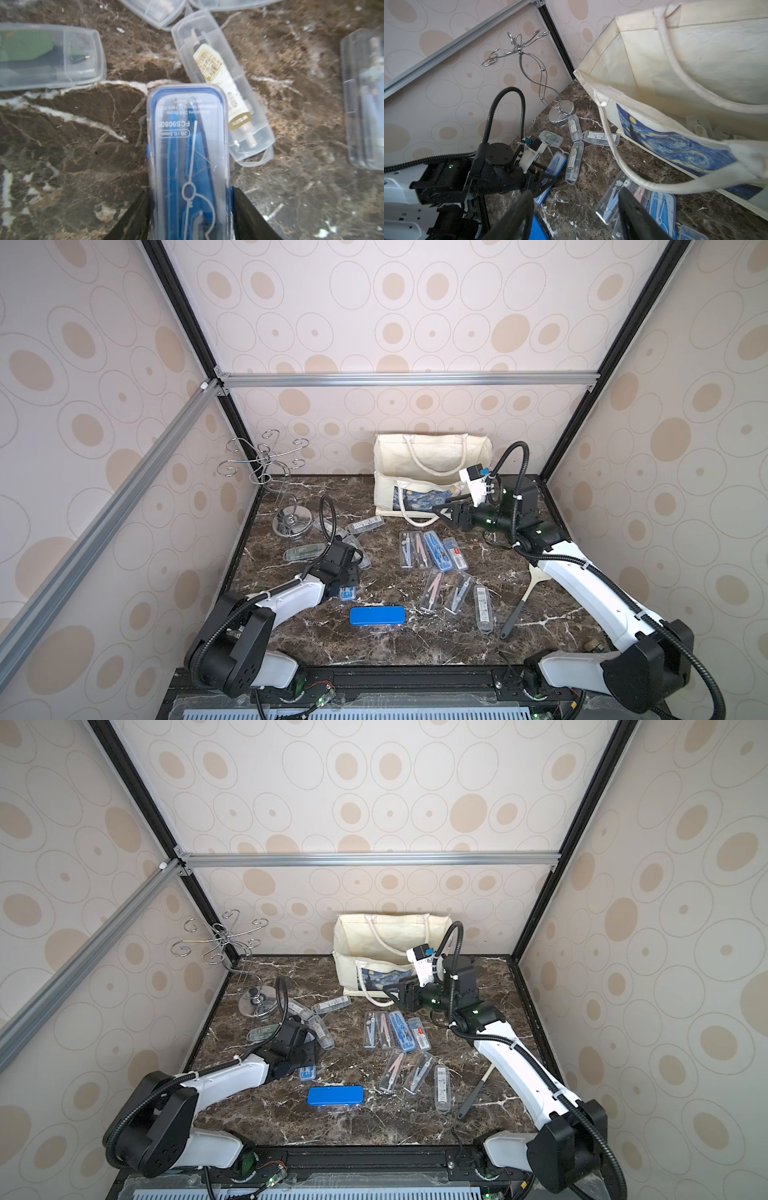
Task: Put the compass set into the canvas bag
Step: Pick up the compass set at the center of the board, then place the compass set in the canvas bag.
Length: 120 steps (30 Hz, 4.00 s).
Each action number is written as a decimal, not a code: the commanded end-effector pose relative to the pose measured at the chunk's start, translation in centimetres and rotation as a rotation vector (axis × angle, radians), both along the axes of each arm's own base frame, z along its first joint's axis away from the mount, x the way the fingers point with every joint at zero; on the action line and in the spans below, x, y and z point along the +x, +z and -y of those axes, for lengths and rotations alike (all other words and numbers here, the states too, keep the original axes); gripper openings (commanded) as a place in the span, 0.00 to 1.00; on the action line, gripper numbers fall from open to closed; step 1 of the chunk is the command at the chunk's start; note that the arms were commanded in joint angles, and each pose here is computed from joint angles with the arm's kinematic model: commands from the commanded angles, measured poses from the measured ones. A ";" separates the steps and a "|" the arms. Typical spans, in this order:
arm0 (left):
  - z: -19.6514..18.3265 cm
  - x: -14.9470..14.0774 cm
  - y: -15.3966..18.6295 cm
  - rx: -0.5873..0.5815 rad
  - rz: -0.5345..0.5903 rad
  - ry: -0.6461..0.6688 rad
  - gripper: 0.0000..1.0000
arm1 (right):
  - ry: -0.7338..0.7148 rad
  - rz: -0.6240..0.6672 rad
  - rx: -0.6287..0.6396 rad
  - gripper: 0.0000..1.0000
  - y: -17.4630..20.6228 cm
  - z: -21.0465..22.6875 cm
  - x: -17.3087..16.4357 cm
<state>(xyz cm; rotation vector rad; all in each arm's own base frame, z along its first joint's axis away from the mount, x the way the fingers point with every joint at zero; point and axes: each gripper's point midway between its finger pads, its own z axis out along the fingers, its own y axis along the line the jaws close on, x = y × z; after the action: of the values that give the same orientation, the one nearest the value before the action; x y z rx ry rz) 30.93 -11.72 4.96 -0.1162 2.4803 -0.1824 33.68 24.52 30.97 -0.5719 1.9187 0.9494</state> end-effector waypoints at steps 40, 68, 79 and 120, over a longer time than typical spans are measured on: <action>8.2 1.3 15.3 -0.172 0.627 -0.456 0.57 | 0.055 -0.280 -0.090 0.56 -8.2 -15.3 2.4; 7.6 0.6 15.9 -0.220 0.665 -0.424 0.58 | 0.172 -0.352 0.045 0.21 -8.3 -17.8 1.3; 7.2 0.7 15.7 -0.214 0.664 -0.395 0.99 | 0.169 -0.323 0.056 0.14 -7.3 -17.5 1.3; 6.2 1.1 10.9 -0.209 0.508 -0.293 1.00 | -0.521 0.250 -0.028 0.12 12.0 8.7 20.0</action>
<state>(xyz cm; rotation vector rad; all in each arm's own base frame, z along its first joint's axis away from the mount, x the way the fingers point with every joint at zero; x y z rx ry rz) 31.22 -17.02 13.91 0.2217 2.0011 -0.4690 51.50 16.65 44.51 -0.1681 1.7228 0.6033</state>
